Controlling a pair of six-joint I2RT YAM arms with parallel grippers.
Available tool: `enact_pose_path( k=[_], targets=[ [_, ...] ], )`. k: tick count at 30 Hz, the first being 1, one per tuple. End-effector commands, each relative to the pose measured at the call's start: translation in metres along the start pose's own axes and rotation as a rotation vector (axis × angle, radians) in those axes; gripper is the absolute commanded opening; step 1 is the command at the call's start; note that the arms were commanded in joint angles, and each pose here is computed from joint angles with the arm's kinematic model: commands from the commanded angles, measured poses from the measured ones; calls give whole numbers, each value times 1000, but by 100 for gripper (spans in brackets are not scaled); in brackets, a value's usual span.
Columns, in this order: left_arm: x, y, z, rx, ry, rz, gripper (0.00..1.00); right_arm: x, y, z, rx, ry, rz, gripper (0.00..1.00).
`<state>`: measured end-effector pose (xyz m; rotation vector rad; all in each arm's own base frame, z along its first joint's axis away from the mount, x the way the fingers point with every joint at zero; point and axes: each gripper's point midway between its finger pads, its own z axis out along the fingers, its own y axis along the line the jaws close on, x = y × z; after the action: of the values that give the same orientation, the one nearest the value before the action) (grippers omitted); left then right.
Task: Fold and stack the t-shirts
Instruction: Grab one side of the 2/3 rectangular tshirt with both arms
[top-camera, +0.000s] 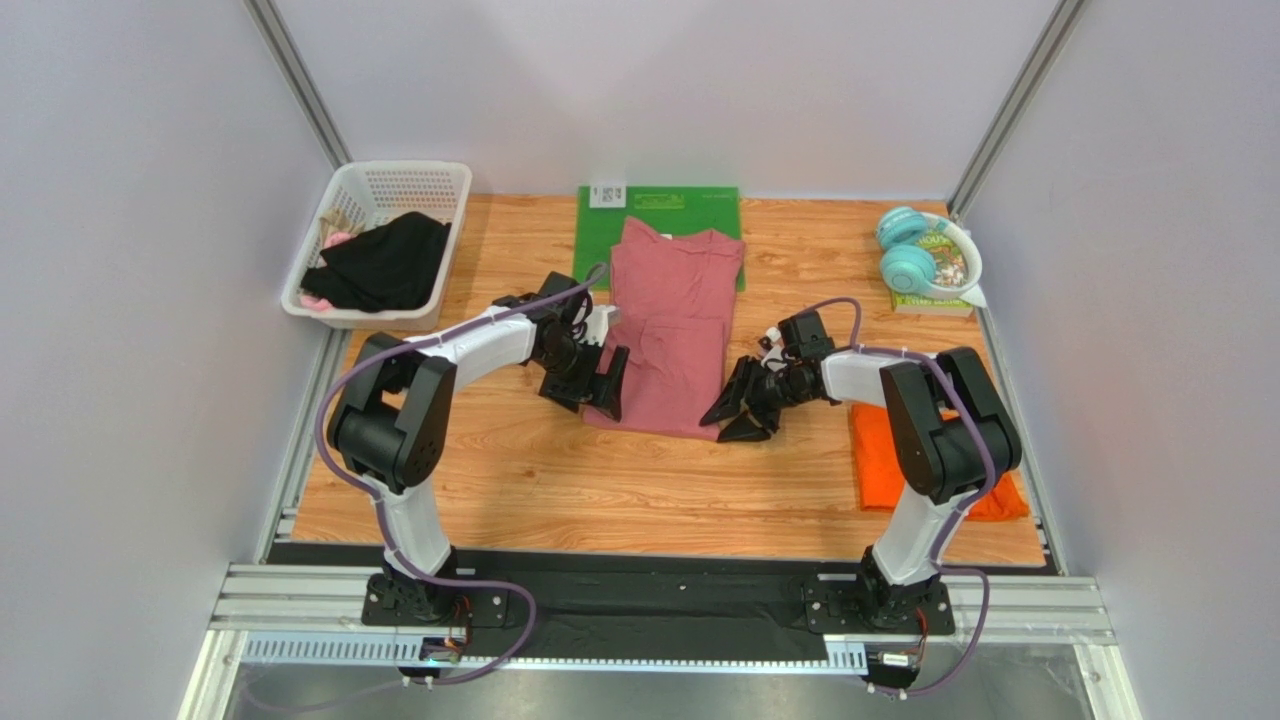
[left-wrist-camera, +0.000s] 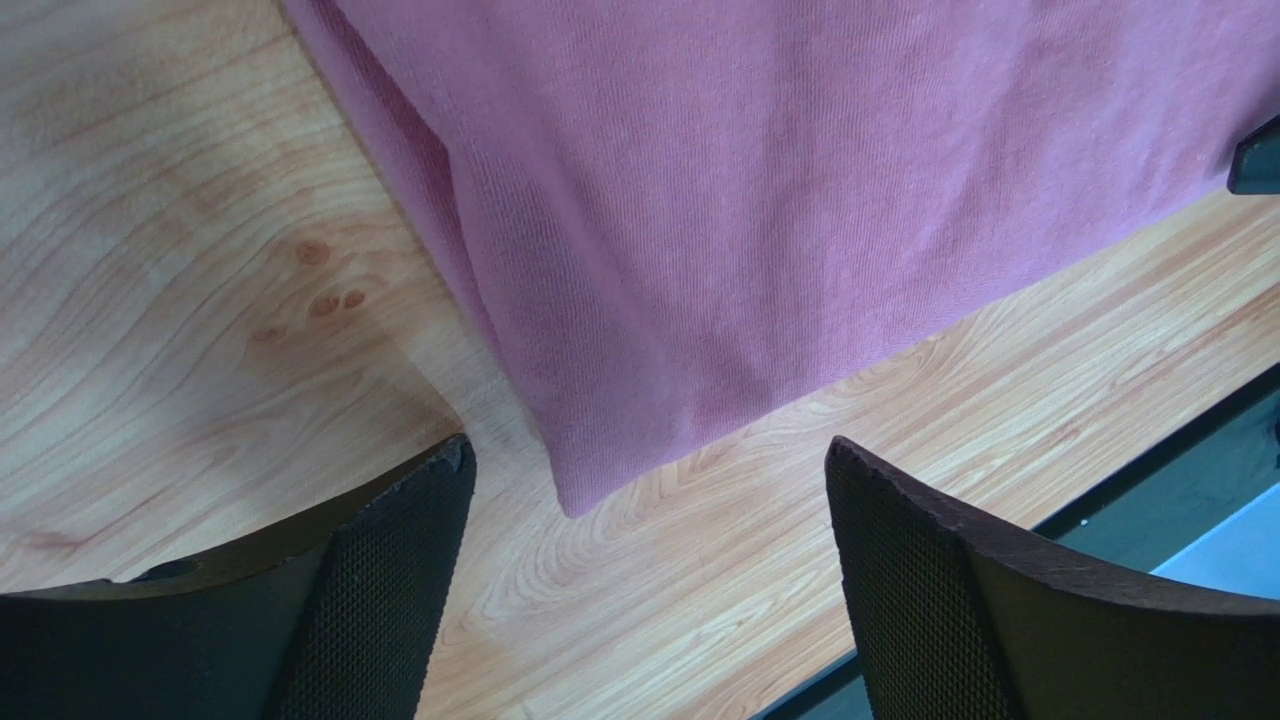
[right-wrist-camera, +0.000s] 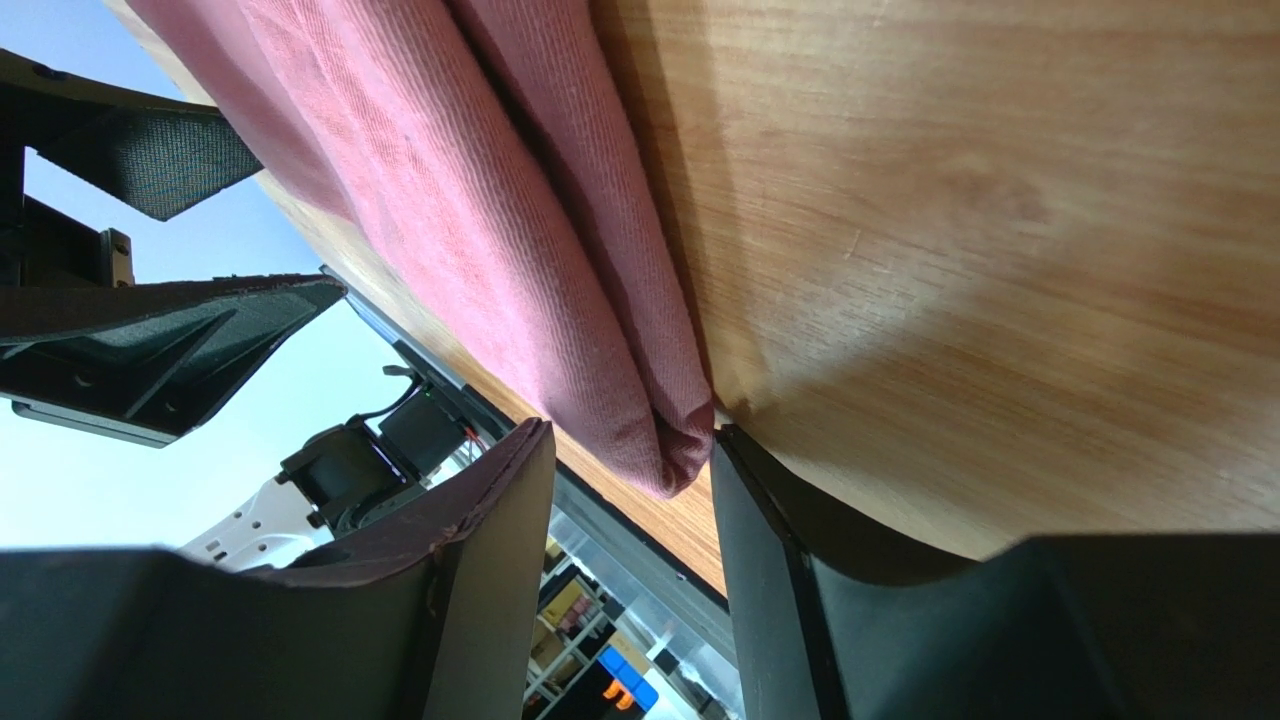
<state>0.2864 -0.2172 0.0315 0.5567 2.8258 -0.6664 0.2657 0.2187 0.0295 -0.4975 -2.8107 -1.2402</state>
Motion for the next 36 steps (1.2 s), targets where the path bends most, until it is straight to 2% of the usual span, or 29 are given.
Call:
enact_pose_path(
  k=[1, 8, 20, 30, 36],
  targets=[
    [6, 4, 18, 4, 24, -4, 92, -12, 3, 3, -4, -38, -27, 49],
    [16, 7, 23, -9, 50, -10, 90, -10, 2, 3, -3, -35, -24, 47],
    [45, 11, 20, -18, 127, -8, 66, -13, 0, 8, -14, -37, 1, 40],
    [64, 11, 6, -16, 237, 32, 66, -15, 9, 6, -31, -36, -4, 37],
    [61, 11, 5, -25, 230, 33, 66, -13, 7, 8, -30, -31, -2, 36]
  ],
)
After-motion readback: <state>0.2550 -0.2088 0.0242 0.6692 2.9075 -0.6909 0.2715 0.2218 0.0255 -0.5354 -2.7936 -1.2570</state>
